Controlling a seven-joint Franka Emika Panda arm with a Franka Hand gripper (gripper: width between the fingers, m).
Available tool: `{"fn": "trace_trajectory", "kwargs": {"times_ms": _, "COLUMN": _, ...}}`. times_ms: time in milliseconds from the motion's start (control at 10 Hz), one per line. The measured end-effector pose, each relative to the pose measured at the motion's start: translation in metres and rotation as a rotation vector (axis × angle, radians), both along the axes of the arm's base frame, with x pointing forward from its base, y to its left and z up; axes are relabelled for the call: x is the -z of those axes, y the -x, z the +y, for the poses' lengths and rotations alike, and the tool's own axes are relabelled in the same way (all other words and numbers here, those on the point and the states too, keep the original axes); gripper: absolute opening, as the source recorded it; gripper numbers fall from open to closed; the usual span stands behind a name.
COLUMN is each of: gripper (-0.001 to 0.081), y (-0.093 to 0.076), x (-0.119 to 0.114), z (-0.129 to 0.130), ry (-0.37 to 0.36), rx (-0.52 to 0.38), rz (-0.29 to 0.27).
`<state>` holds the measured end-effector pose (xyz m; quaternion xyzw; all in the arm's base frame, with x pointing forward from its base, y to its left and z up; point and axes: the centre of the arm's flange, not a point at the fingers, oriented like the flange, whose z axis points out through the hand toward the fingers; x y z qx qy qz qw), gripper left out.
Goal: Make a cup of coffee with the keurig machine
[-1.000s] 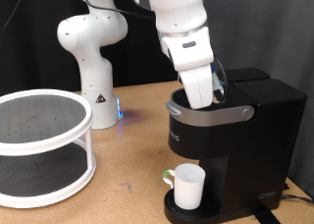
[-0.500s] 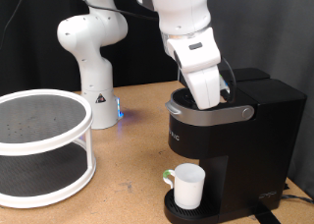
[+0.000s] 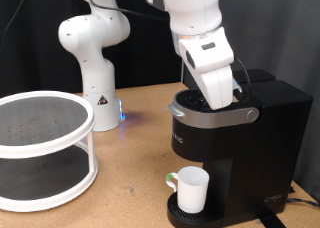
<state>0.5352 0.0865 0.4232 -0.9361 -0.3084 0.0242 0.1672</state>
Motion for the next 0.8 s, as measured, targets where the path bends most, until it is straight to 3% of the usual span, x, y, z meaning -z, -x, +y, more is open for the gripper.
{"fn": "trace_trajectory", "kwargs": {"times_ms": 200, "gripper": 0.0001, "y": 0.0, "x": -0.001, "z": 0.001, "ry": -0.001, "rx": 0.001, "rz": -0.007}}
{"fn": "trace_trajectory", "kwargs": {"times_ms": 400, "gripper": 0.0001, "y": -0.005, "x": -0.006, "z": 0.003, "ry": 0.002, "rx": 0.012, "rz": -0.075}}
{"fn": "trace_trajectory", "kwargs": {"times_ms": 800, "gripper": 0.0001, "y": 0.003, "x": -0.044, "z": 0.003, "ry": -0.017, "rx": -0.007, "rz": -0.145}}
